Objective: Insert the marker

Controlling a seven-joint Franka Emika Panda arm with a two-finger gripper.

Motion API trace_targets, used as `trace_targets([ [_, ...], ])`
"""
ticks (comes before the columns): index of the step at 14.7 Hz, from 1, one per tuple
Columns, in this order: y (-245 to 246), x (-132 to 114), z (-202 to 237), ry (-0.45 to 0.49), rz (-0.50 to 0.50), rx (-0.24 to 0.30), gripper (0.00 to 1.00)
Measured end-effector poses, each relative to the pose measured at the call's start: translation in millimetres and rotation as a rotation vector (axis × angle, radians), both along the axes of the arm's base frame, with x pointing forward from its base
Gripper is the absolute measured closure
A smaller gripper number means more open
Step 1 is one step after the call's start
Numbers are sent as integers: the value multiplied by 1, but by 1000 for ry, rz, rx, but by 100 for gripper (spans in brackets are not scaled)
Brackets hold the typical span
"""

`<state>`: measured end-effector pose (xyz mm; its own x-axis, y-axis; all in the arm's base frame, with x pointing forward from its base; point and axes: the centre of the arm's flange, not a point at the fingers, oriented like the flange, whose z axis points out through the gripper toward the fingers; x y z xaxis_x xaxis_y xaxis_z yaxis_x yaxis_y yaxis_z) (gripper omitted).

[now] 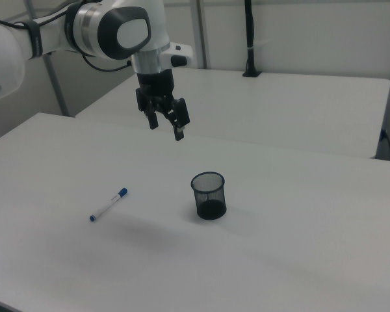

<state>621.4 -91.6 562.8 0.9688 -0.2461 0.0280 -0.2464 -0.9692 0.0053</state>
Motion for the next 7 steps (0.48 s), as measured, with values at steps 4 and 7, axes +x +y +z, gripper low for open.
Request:
trace_targets([
  [4, 3, -2, 3, 0, 7, -1, 0],
  [7, 3, -5, 5, 0, 3, 0, 0],
])
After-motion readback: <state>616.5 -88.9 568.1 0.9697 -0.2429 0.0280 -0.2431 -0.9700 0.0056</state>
